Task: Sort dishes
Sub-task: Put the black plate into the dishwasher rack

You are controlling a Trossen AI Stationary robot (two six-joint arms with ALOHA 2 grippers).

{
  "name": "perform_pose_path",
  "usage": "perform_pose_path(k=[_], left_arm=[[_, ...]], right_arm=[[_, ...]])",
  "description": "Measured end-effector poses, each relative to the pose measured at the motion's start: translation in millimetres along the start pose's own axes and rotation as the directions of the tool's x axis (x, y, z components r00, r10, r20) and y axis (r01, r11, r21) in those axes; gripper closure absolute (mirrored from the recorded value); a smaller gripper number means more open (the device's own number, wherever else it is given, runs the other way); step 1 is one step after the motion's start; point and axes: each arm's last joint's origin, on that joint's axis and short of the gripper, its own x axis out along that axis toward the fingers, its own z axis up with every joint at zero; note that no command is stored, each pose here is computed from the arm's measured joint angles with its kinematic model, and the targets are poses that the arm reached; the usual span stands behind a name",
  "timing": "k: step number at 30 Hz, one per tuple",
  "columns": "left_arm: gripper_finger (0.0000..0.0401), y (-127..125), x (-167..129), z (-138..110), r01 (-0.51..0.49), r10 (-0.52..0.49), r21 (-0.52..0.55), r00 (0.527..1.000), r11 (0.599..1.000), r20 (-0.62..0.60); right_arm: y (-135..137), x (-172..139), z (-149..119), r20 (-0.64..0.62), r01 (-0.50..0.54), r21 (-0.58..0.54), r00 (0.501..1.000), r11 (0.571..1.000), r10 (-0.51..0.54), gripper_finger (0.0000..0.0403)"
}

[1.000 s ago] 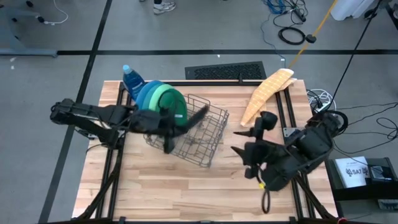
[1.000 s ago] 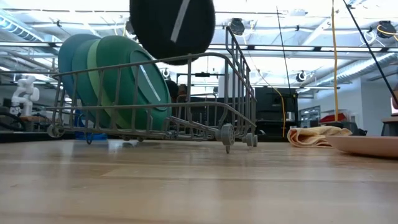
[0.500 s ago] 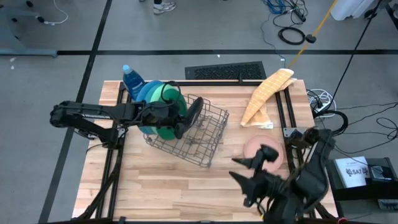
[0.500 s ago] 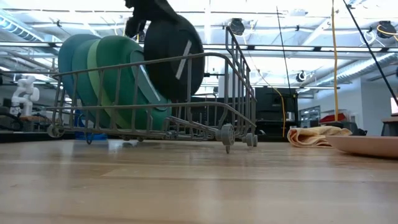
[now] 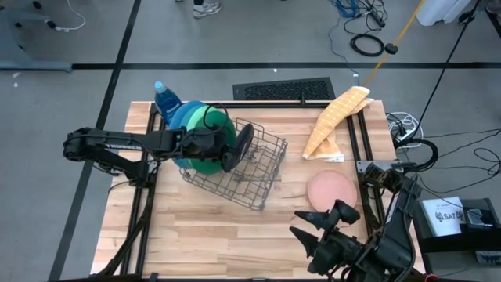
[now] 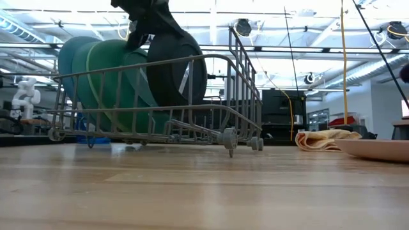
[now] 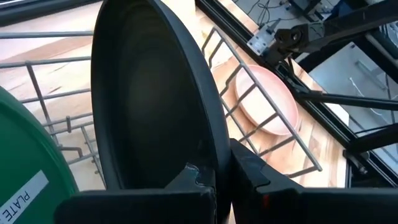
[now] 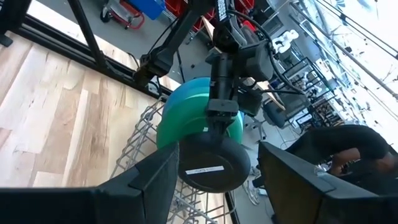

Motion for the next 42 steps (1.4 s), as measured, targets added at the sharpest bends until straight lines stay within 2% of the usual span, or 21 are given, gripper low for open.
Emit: perform_pose_path(k=[11, 22, 35, 42], left_arm=[[0.0389, 1.6, 2.4, -2.8, -0.035, 0.034, -0.092, 0.999, 0.995, -0.012], [0.0389, 1.9, 24.2, -15.0, -0.094, 0.088, -0.097, 0.994, 0.991, -0.061], [0.0332, 1.9, 25.6, -14.5, -0.095, 0.091, -0.1, 0.995, 0.99, -0.052], [0.0293, -0.9, 20.2, -12.5, -0.048, 0.041, -0.085, 0.996, 0.995, -0.082]], right_arm=[[0.2, 0.0, -0.1, -0.002, -0.005, -0.003, 1.0, 1.0, 0.005, 0.019], [1.2, -3.6, -0.3, 0.003, -0.014, -0.006, 1.0, 1.0, 0.014, 0.019], [2.3, -7.4, -0.7, 0.01, -0.021, -0.01, 1.0, 1.0, 0.021, 0.019], [2.2, -7.3, -0.7, 0.01, -0.021, -0.007, 1.0, 1.0, 0.021, 0.019]])
